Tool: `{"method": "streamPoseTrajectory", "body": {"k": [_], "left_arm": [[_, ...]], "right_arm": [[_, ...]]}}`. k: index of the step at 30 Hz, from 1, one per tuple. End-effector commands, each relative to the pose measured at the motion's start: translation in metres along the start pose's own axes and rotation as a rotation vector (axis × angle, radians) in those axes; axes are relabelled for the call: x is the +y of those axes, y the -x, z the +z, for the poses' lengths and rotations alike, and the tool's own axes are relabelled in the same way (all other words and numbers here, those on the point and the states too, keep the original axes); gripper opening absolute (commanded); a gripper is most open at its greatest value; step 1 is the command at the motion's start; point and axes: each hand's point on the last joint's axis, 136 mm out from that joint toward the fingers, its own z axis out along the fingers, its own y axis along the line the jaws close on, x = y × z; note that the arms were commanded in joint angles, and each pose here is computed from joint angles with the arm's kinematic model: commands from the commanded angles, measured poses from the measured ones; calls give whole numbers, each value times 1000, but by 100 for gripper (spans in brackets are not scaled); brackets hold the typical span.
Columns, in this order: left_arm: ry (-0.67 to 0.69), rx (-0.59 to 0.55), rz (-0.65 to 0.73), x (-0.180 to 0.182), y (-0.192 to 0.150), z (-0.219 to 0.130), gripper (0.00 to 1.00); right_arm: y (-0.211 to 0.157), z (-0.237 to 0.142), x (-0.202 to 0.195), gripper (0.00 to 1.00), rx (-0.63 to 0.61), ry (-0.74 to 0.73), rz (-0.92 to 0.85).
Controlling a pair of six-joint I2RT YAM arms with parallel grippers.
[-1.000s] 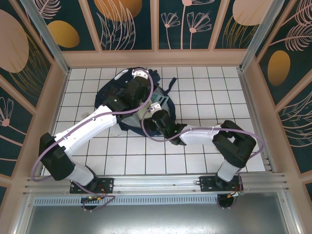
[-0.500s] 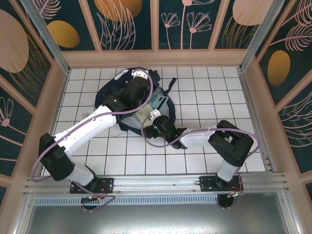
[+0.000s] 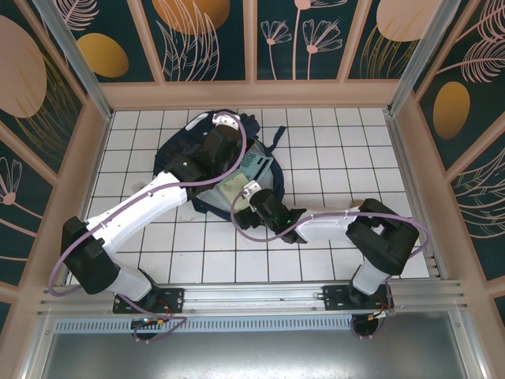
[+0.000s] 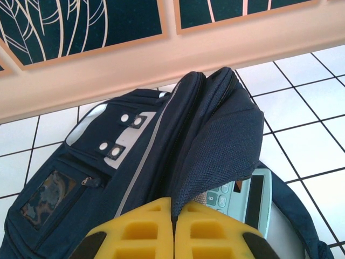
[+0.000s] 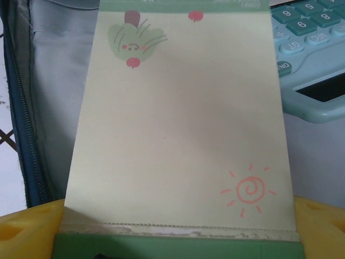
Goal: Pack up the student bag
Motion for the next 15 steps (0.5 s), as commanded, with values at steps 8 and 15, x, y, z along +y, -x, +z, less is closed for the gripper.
{"method": "streamPoseTrajectory", "body": {"k": [8,15], "left_arm": [[-1,-120,-92,7,35,-14,0],[-9,-110,-84,5,31,-11,0]], "right_arm": [[12,-14,0,99,21,0,-51],[47,-32,-4,99,-63,39,31]]}}
